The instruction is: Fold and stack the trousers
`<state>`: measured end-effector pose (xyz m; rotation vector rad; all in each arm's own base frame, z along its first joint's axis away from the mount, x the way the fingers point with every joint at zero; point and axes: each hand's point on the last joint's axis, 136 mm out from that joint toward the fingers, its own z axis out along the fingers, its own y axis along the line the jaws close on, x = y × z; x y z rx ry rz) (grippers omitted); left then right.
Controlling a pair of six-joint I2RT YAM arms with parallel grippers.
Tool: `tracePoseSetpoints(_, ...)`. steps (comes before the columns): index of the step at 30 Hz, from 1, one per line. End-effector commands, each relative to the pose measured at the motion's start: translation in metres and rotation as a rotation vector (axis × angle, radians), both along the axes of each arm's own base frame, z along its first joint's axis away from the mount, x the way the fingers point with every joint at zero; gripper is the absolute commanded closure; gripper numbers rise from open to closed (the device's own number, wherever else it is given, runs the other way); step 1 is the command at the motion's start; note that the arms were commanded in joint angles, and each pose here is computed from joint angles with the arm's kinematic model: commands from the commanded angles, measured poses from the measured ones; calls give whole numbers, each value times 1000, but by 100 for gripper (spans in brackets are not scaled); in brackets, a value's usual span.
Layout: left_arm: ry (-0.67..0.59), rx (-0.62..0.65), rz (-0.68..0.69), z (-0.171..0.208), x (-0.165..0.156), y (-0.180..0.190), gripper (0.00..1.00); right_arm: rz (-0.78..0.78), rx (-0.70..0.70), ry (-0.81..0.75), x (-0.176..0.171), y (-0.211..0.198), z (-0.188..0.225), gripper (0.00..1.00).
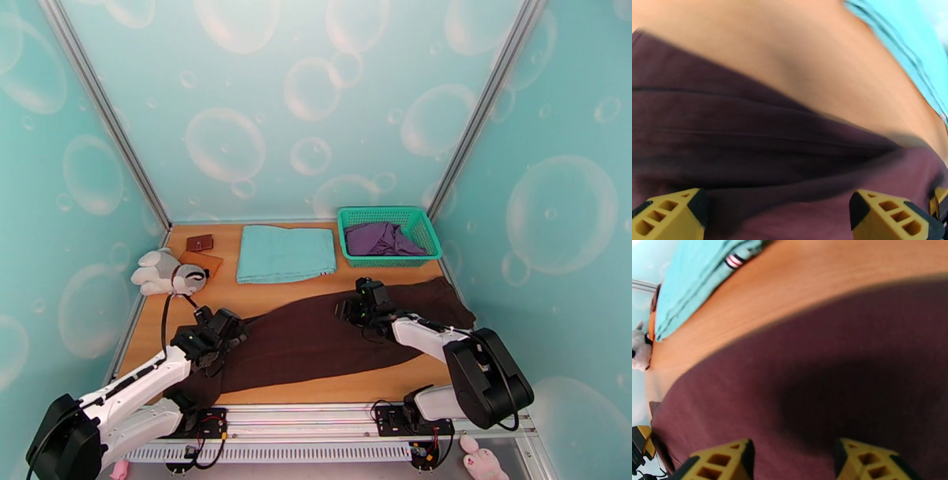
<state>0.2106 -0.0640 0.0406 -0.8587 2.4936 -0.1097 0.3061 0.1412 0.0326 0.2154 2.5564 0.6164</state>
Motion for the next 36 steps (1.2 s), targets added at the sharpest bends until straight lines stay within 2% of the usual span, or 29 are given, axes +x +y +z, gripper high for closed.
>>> tracePoseSetpoints(1,-9,10,158,-6,-7,29,1,-40,-42,58,-8,-14,-18,42)
tracePoseSetpoints(6,-43,-53,235,-15,7,53,1,-75,-28,70,-6,-25,-22,42)
tracePoseSetpoints(11,-19,-25,266,-28,25,69,1,-76,-14,67,0,-28,-22,42)
tracePoseSetpoints(15,-16,39,274,-29,49,84,1,-19,63,50,6,-12,-19,42)
tracePoseSetpoints(19,-22,98,209,-18,79,90,1,60,47,10,11,7,-10,43)
tracePoseSetpoints(24,-126,159,102,32,103,90,1,146,-95,-204,17,32,43,43)
tracePoseSetpoints(27,-173,191,58,67,98,90,1,279,-173,-353,7,67,79,43)
tracePoseSetpoints(29,-208,170,75,80,87,89,1,417,-169,-417,-5,99,91,43)
tracePoseSetpoints(33,-240,71,168,83,68,88,1,587,-265,-425,-18,139,71,42)
tracePoseSetpoints(36,-206,68,197,84,60,94,1,644,-342,-391,-20,156,46,42)
